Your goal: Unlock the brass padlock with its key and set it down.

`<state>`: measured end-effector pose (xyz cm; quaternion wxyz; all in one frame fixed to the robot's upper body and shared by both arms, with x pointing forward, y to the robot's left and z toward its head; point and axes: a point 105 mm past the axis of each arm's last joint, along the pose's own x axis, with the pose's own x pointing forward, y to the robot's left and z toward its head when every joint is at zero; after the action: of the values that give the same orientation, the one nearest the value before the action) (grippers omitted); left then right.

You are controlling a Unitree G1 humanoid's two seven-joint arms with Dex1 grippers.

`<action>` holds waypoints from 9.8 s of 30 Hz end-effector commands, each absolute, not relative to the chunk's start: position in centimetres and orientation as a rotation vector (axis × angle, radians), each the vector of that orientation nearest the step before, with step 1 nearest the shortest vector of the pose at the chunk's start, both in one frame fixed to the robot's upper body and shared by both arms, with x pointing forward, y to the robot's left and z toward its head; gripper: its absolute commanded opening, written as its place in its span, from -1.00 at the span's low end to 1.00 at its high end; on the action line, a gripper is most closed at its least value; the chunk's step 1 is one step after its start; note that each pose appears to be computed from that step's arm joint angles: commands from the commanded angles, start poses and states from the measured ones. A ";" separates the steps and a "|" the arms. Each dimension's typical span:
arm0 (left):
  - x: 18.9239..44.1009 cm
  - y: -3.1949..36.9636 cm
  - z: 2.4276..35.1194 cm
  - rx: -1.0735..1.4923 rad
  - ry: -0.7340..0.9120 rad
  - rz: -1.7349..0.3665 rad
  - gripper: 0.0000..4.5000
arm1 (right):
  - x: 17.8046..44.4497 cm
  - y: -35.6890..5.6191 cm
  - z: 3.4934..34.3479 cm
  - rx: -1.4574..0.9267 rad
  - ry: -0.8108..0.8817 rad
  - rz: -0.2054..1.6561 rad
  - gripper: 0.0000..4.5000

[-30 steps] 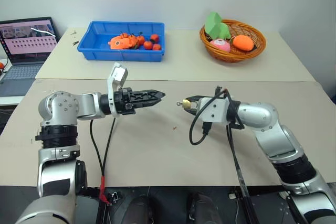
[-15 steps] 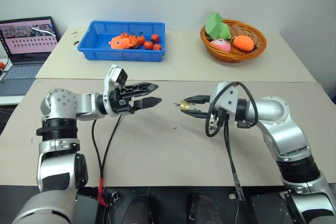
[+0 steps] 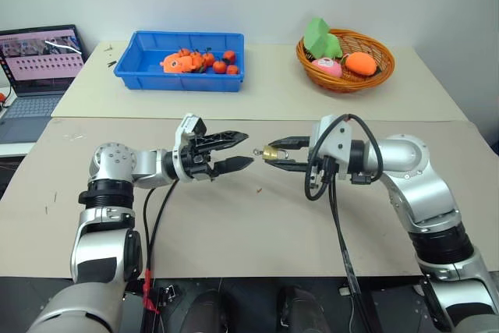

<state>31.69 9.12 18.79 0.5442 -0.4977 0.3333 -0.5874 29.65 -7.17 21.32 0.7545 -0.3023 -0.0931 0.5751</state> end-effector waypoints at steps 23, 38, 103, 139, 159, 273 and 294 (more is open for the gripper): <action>30.4 9.1 19.5 -1.126 0.838 -1.475 -0.97 | 29.1 -6.7 22.4 -0.676 -0.240 1.300 -0.60; 30.1 8.4 19.8 -1.068 0.826 -1.492 -0.97 | 29.2 -6.5 22.3 -0.677 -0.244 1.300 -0.60; 31.9 9.0 20.2 -0.803 0.757 -1.507 0.94 | 29.6 -7.1 21.6 -0.688 -0.216 1.258 -0.60; 31.8 8.1 19.8 -0.818 0.789 -1.526 -0.59 | 29.8 -7.2 21.4 -0.694 -0.205 1.242 -0.60; 32.0 8.1 20.2 -0.843 0.768 -1.533 -0.97 | 29.8 -7.3 21.4 -0.697 -0.203 1.238 -0.60; 31.9 7.1 18.8 -0.686 0.841 -1.431 0.98 | 29.4 -6.9 20.5 -0.712 -0.175 1.266 -0.60; 31.6 7.3 18.8 -0.702 0.849 -1.427 -0.49 | 29.5 -6.9 20.4 -0.712 -0.177 1.261 -0.60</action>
<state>31.62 7.39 17.66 0.6239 -0.3071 0.3847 -0.6069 29.66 -7.00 19.28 0.7474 -0.3160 -0.0533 0.5820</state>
